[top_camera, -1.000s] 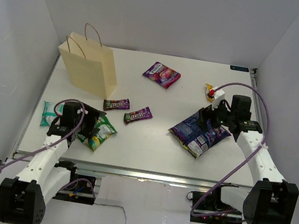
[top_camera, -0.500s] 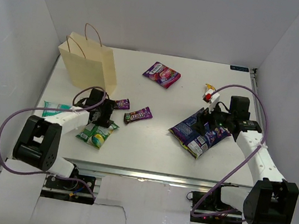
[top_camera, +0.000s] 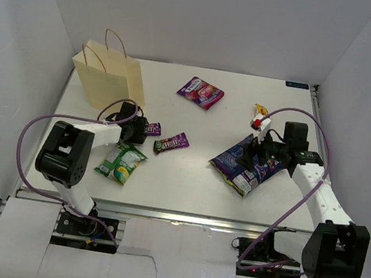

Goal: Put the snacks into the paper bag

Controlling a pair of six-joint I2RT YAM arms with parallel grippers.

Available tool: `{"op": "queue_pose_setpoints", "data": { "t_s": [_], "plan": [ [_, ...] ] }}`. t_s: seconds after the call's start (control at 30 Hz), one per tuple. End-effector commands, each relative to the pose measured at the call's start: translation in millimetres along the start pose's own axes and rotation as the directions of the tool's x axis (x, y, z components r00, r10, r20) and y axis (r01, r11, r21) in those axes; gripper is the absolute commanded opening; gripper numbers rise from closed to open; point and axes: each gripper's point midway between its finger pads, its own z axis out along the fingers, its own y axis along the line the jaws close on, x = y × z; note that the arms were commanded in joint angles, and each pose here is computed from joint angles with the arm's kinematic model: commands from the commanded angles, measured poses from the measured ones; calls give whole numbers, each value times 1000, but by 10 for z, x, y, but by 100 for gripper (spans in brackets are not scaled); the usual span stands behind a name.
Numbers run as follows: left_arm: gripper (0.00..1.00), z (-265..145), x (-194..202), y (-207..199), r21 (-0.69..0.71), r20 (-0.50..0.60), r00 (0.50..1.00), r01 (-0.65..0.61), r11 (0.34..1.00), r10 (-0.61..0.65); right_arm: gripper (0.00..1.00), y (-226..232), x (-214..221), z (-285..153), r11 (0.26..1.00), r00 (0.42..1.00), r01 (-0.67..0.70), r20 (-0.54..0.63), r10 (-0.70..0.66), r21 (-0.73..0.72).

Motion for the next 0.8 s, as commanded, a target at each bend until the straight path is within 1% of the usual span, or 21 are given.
{"op": "queue_pose_setpoints", "data": {
  "t_s": [0.0, 0.07, 0.2, 0.27, 0.3, 0.37, 0.4, 0.5, 0.53, 0.6, 0.63, 0.67, 0.7, 0.77],
  "plan": [
    [62, 100, -134, 242, -93, 78, 997, 22, 995, -14, 90, 4, -69, -5, 1000, 999, 29, 27, -29, -4],
    [52, 121, -141, 370, -130, 82, 997, 17, 991, -7, 90, -2, -76, -6, 1000, 999, 27, 27, -27, -3],
    [44, 105, -169, 536, -156, 83, 997, 17, 988, -4, 90, -7, -93, -5, 1000, 999, 22, 28, -22, -2],
    [36, 83, -169, 480, -111, 75, 997, -7, 994, 16, 90, -16, -104, -9, 1000, 999, 22, 29, -22, 0],
    [29, 31, -168, 431, -82, 69, 996, -43, 996, 49, 90, -14, -108, -9, 1000, 999, 21, 28, -21, 0],
    [23, -13, -202, 404, -49, 78, 993, -83, 995, 87, 90, -16, -115, -12, 1000, 999, 19, 30, -19, -1],
    [18, -42, -211, 391, -36, 79, 987, -136, 990, 138, 90, -17, -121, -13, 1000, 999, 19, 31, -19, 0],
    [10, -203, -204, 229, 54, 80, 975, -213, 976, 208, 90, -11, -135, -16, 1000, 999, 17, 34, -17, -4],
    [6, -316, -197, 130, 111, 84, 964, -262, 959, 254, 90, -11, -142, -17, 1000, 999, 18, 36, -18, -5],
    [3, -454, -174, 35, 173, 85, 949, -315, 933, 305, 90, -9, -136, -15, 1000, 999, 14, 34, -14, -6],
    [1, -612, -156, -133, 259, 105, 933, -359, 897, 343, 90, -2, -139, -12, 1000, 999, 15, 35, -15, -8],
    [0, -696, -129, -186, 295, 104, 924, -383, 876, 369, 90, -9, -137, -12, 1000, 999, 14, 35, -14, -7],
    [0, -783, -112, -249, 329, 119, 903, -428, 842, 412, 90, -6, -138, -12, 1000, 999, 13, 36, -12, -8],
    [0, -1057, -55, -439, 413, 131, 887, -455, 789, 443, 90, -8, -135, -6, 1000, 999, 12, 36, -11, -10]
  ]
}}
